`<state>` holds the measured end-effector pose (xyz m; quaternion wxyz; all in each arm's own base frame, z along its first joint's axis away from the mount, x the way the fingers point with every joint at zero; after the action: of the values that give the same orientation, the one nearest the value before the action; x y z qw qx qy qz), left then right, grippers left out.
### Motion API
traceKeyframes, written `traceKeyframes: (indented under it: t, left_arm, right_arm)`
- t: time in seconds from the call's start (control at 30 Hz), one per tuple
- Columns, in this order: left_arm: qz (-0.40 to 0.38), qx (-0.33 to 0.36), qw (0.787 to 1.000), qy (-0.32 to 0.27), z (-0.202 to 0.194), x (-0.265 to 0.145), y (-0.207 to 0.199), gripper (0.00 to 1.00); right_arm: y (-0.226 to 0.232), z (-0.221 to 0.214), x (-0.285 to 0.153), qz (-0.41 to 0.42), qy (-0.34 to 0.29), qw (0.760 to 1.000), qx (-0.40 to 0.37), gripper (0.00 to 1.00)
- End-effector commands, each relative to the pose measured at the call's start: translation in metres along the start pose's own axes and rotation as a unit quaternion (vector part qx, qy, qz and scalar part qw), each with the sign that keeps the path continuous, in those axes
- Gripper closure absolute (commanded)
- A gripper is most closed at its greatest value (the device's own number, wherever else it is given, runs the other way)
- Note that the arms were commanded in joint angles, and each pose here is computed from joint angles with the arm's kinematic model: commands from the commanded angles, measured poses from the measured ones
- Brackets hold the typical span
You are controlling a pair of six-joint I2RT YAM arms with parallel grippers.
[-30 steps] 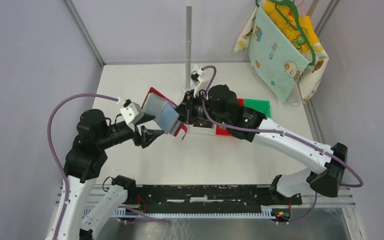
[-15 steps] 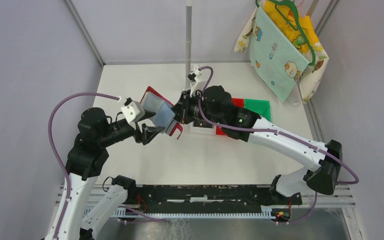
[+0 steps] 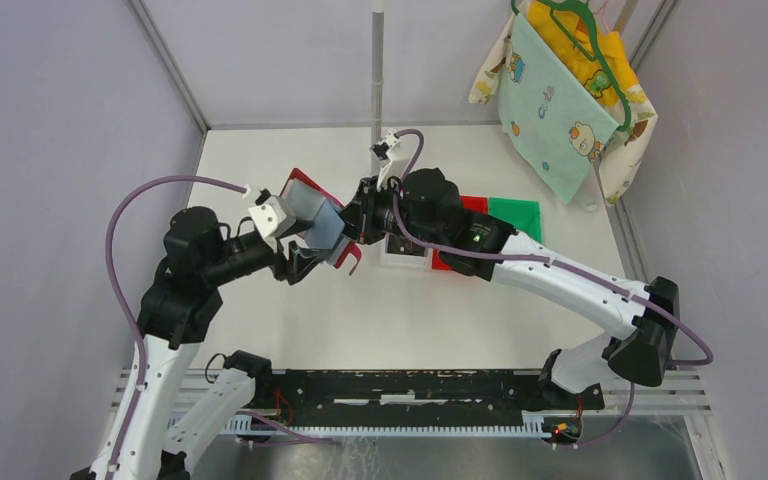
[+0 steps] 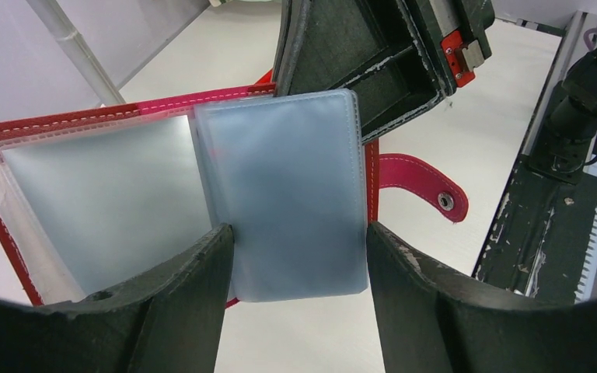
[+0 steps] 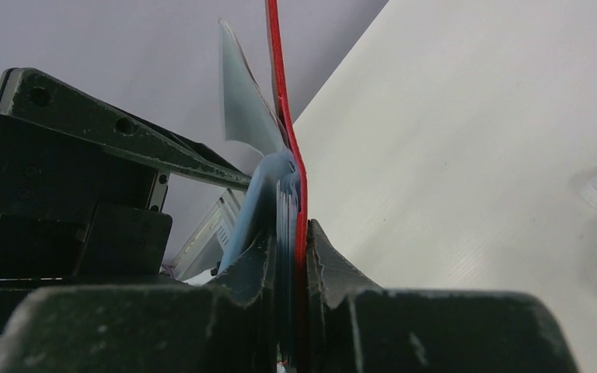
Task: Take the credit cards out of the card holder
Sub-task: Remove the credit card from the card holder.
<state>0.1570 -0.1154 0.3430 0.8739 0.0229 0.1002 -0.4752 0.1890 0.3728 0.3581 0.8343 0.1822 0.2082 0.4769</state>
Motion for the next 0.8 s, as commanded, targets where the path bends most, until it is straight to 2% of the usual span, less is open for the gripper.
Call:
traceKeyframes:
  t: [0.0,0.3,0.4,0.6,0.77]
  left_arm:
    - [0.008,0.039,0.999,-0.014,0.009,0.002,0.006,0.32]
    - [0.016,0.077,0.997,-0.012,0.015,-0.010,0.002,0.34]
    - [-0.006,0.076,0.997,-0.001,0.014,-0.013,-0.005,0.33]
    - [0.010,0.086,0.996,-0.007,0.018,-0.018,-0.005,0.34]
    - [-0.008,0.073,0.997,-0.016,0.024,-0.020,-0.012,0.33]
  right_arm:
    - [0.025,0.036,-0.006,0.038,-0.064,0.997,0.002,1.00]
    - [0.021,0.031,-0.018,0.038,-0.072,0.997,-0.005,1.00]
    - [0.021,0.030,-0.022,0.038,-0.074,0.997,-0.008,1.00]
    - [0.022,0.031,-0.028,0.041,-0.077,0.996,-0.013,1.00]
    - [0.020,0.029,-0.032,0.039,-0.076,0.996,-0.014,1.00]
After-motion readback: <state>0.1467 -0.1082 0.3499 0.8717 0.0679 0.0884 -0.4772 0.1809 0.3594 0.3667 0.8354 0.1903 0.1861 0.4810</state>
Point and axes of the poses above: each gripper's point midway between its finger pads, its own x axis out along the fingers, its own y axis along the line the jaws close on, z = x × y, the point moved 6 cm from there along -x, back along the fingers, and after that the axes turned 9 degrees about -x, right-handed, at the moved point
